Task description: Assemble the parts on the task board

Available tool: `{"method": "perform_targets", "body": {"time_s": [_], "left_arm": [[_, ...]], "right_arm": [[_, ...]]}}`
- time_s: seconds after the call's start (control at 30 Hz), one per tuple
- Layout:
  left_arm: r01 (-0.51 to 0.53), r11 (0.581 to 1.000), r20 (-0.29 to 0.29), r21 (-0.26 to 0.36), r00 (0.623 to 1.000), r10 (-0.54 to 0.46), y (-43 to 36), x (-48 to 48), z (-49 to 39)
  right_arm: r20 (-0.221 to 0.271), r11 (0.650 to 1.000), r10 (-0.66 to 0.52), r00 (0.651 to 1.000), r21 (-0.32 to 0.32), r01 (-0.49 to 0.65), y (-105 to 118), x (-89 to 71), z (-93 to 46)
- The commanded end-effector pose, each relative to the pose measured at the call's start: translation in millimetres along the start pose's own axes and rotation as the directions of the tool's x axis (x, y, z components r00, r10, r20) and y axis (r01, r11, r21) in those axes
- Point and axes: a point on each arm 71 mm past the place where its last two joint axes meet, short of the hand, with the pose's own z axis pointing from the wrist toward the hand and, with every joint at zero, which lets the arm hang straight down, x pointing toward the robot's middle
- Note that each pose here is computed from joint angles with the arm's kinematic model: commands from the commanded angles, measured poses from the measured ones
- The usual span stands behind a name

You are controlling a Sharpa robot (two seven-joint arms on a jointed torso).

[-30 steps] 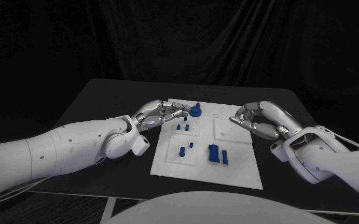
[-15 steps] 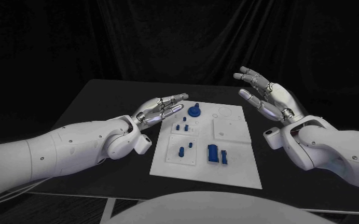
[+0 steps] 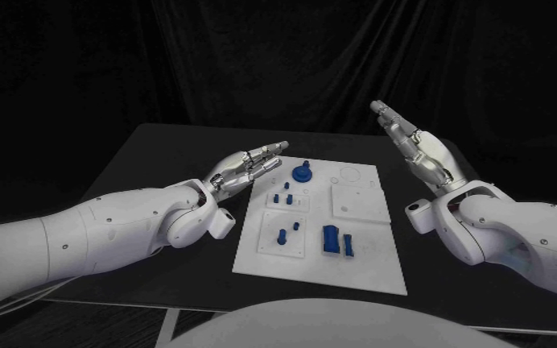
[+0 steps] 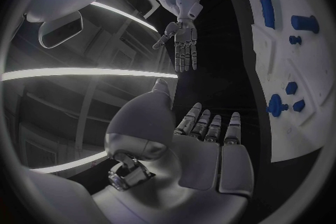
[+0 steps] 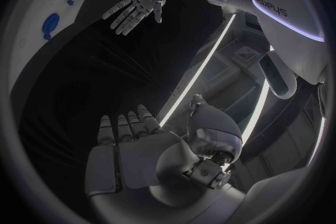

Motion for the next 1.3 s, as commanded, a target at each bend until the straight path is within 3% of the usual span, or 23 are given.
{"method": "perform_targets", "body": {"time_s": [0.03, 0.2, 0.37, 0.5, 0.7, 0.97, 1.3], "left_arm": [[-0.005, 1.0, 0.045, 0.011, 0.999, 0.005, -4.9, -1.2, 3.7], [-0.02, 1.0, 0.158, 0.021, 0.987, 0.016, -17.3, -5.9, 11.5], [-0.029, 0.999, 0.306, 0.024, 0.952, 0.021, -34.1, -12.1, 19.8], [-0.027, 0.999, 0.436, 0.017, 0.9, 0.017, -49.3, -17.3, 25.4], [-0.006, 1.0, 0.59, -0.003, 0.807, 0.007, -68.9, -23.0, 29.7], [0.018, 1.0, 0.674, -0.02, 0.739, 0.0, -80.6, -25.5, 30.9], [0.021, 1.0, 0.684, -0.022, 0.73, -0.001, -82.0, -25.8, 31.0]], "right_arm": [[0.037, 0.999, 0.023, 0.999, 0.026, -0.024, -1, 0.1, 5.6], [0.129, 0.992, 0.087, 0.988, 0.077, -0.098, -1, 1.9, 24.7], [0.249, 0.966, 0.175, 0.953, 0.142, -0.214, 0, 6.2, 48.5], [0.338, 0.93, 0.24, 0.91, 0.189, -0.315, 1, 11.3, 65.3], [0.409, 0.886, 0.293, 0.864, 0.225, -0.406, 2, 17.0, 78.6], [0.423, 0.875, 0.303, 0.854, 0.232, -0.425, 2, 18.3, 81.2], [0.423, 0.875, 0.303, 0.854, 0.232, -0.425, 2, 18.3, 81.2]]}}
